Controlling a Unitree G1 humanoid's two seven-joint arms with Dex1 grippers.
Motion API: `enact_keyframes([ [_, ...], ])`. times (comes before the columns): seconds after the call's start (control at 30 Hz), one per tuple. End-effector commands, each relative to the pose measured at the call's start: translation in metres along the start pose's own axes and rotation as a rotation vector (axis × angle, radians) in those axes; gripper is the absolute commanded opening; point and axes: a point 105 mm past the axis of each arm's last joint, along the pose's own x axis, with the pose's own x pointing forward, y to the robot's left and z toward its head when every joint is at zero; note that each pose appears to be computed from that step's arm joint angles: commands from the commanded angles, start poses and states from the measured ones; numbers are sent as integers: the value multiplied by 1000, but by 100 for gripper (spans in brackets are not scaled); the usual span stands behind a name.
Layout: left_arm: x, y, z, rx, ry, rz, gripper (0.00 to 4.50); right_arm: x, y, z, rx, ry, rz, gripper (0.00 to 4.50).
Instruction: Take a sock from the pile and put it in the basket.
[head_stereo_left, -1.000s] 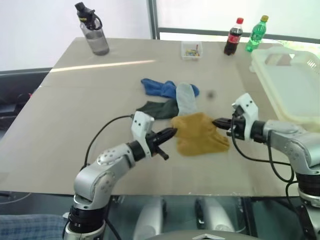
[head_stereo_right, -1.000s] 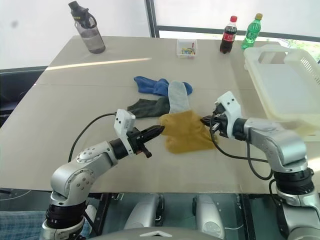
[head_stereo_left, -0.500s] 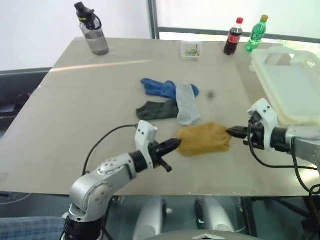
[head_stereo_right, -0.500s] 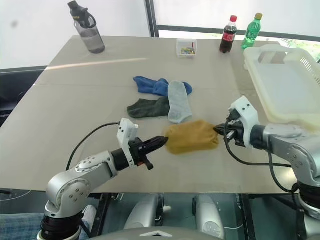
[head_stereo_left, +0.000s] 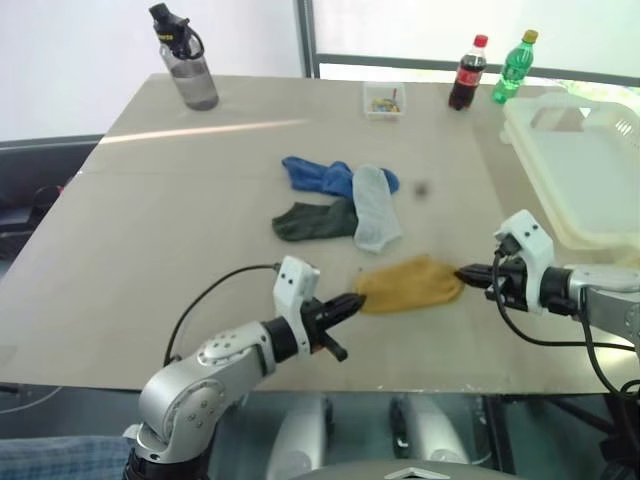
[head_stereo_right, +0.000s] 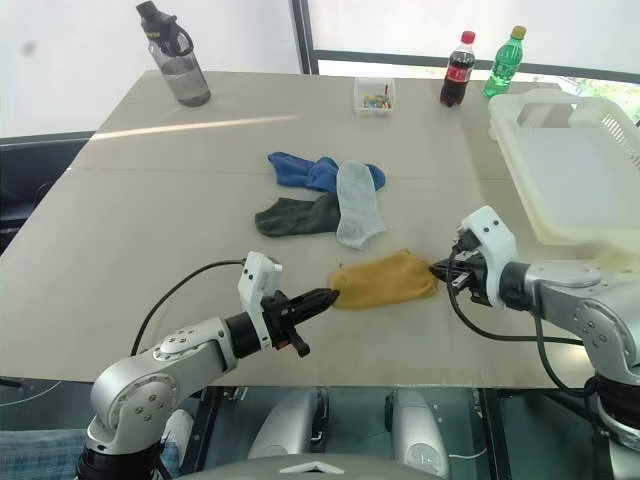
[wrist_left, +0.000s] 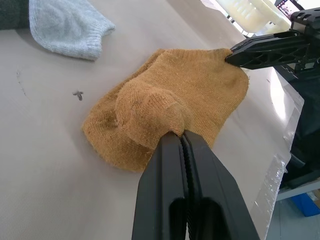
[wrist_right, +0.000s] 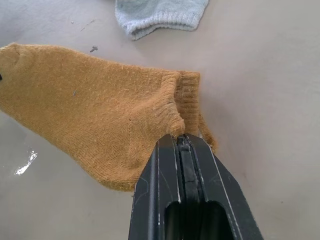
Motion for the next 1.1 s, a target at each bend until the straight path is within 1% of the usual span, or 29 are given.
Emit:
enact_keyframes([
  [0.03,1,-7,9,35,-38,-20,3,-7,-3,13,-46,-44,-23,0],
  [0.37,5,1,7,57,-38,3,3,3,-6,14,-57,-51,-27,0],
  [0.53,7,0,-1,47,-4,-3,3,3,-8,8,-54,-36,-35,0],
  [1.03,8,5,-4,51,6,15,3,6,-7,-2,-38,-22,-25,0],
  [1.1,8,5,-4,52,7,16,0,6,-8,0,-58,-25,-25,56],
])
